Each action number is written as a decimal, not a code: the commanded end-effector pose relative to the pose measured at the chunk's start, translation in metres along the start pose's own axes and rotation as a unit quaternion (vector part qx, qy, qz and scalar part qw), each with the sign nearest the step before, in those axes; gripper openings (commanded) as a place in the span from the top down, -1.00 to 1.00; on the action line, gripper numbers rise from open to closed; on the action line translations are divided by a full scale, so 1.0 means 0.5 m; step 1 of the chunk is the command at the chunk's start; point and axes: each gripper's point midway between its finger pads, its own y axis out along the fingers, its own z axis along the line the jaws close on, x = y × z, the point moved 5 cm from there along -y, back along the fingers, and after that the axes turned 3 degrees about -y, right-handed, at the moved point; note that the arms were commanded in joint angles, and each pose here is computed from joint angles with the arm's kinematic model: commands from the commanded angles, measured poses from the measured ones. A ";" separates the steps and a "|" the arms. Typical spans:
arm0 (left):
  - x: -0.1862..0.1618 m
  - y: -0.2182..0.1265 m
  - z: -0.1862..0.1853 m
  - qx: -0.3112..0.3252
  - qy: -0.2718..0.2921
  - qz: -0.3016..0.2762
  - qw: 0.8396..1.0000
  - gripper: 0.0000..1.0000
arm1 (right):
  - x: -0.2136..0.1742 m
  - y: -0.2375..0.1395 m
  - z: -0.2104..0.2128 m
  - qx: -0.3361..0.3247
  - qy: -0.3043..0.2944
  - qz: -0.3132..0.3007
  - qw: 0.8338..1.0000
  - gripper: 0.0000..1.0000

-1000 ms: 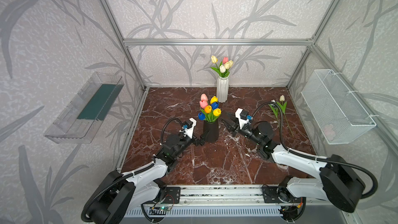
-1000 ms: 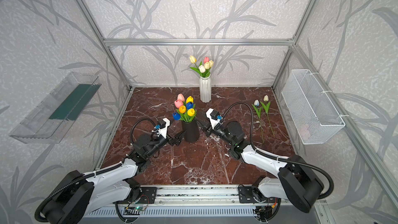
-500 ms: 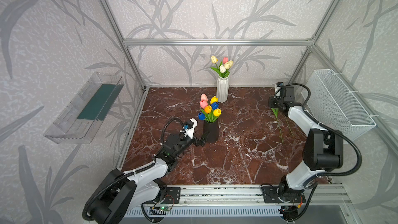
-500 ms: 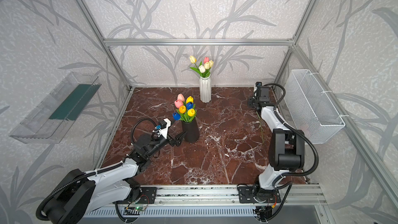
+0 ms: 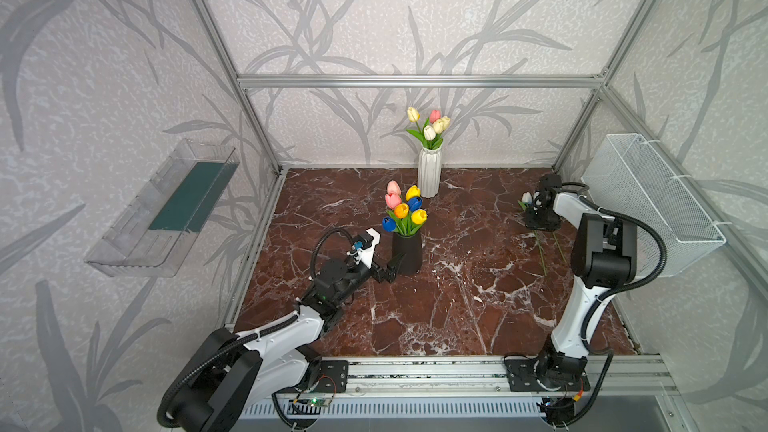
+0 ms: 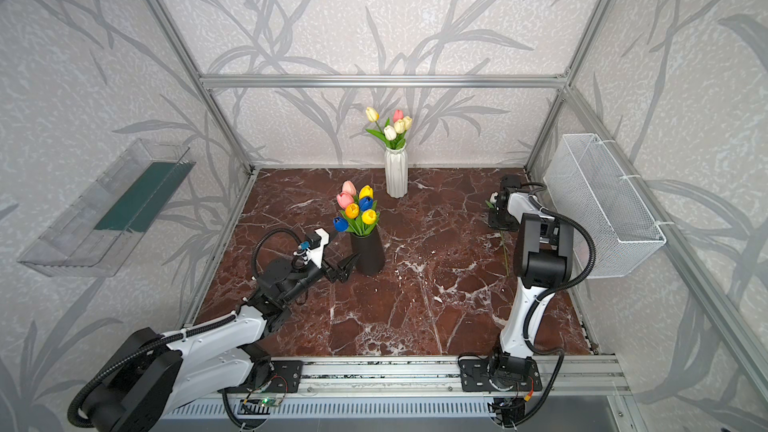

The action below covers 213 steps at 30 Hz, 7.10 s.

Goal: Arrange the flowers into the vase
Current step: 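Move the right gripper to the white tulip and grasp its stem, then lift the white tulip with the right gripper over the black vase, then lower the white tulip into the black vase and open the right gripper, then move the right gripper to the last white tulip on the table, then lower the right gripper around the white tulip stem and grasp it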

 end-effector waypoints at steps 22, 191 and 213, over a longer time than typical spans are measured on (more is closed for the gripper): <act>0.025 -0.011 0.012 0.030 0.009 -0.019 0.999 -0.96 | 0.018 -0.297 0.273 0.399 -0.018 -0.221 0.890 1.00; 0.036 -0.035 0.018 0.055 0.046 -0.031 0.997 -0.96 | 0.070 0.029 -0.078 0.010 0.058 0.037 0.998 -0.44; 0.050 -0.047 0.014 0.054 0.045 -0.044 0.997 -0.97 | 0.055 -0.033 0.071 0.141 0.002 0.009 0.990 1.00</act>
